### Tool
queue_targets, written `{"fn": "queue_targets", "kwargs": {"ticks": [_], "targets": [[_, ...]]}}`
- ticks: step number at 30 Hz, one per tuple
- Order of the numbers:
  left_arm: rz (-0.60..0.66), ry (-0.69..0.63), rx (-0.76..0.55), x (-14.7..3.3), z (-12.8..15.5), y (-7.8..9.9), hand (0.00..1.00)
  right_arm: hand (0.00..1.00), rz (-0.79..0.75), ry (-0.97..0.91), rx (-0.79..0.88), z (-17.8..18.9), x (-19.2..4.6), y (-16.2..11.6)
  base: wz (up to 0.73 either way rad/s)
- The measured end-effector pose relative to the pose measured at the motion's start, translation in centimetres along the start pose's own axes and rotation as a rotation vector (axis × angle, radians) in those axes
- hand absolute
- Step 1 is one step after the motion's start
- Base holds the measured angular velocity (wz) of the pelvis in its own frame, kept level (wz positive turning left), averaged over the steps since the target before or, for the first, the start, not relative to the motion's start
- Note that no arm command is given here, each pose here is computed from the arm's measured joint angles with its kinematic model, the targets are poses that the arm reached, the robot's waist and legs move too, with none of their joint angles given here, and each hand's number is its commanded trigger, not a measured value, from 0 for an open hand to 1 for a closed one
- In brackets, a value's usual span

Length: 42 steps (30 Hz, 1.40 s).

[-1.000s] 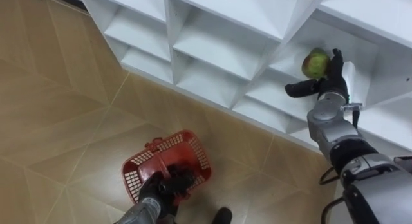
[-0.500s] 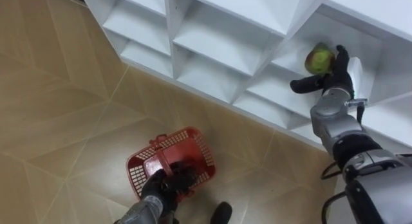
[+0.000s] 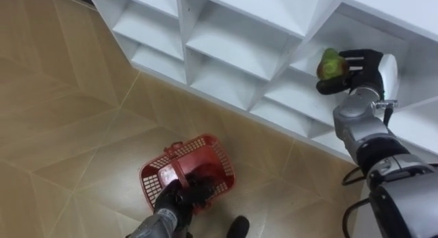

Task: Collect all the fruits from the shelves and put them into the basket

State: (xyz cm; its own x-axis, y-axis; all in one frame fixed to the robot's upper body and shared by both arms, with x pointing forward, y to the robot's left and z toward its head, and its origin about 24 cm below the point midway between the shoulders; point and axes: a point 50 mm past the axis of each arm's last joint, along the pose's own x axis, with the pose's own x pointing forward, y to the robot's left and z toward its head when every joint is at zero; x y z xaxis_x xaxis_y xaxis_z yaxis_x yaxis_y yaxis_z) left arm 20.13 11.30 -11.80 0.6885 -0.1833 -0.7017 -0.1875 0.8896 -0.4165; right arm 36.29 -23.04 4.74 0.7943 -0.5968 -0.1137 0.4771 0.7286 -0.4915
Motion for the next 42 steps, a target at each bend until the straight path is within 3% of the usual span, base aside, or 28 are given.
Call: {"fn": "queue_targets", "kwargs": {"ticks": [7, 10, 25, 30, 42], "targets": [[-0.007, 0.004, 0.009, 0.0, -0.1, -0.2, 1.00, 0.69, -0.011, -0.005, 0.004, 0.1, 0.0, 0.0, 0.00], [-0.009, 0.005, 0.012, 0.0, -0.1, -0.2, 1.00, 1.00, -0.012, -0.016, 0.011, 0.6, 0.1, 0.0, 0.00], [-0.013, -0.017, 0.027, 0.2, 0.7, -0.3, 1.00, 1.00, 0.014, -0.087, 0.064, 2.2, -0.3, 0.7, 0.00], [0.009, -0.034, 0.001, 0.1, 1.1, 0.2, 1.00, 1.00, 0.053, -0.100, 0.072, 1.5, -0.7, 1.0, 0.00], [-0.002, -0.094, -0.030, 0.2, 2.7, -0.3, 1.00, 1.00, 0.099, -0.167, 0.126, 0.1, -2.3, 1.1, -0.02]]}}
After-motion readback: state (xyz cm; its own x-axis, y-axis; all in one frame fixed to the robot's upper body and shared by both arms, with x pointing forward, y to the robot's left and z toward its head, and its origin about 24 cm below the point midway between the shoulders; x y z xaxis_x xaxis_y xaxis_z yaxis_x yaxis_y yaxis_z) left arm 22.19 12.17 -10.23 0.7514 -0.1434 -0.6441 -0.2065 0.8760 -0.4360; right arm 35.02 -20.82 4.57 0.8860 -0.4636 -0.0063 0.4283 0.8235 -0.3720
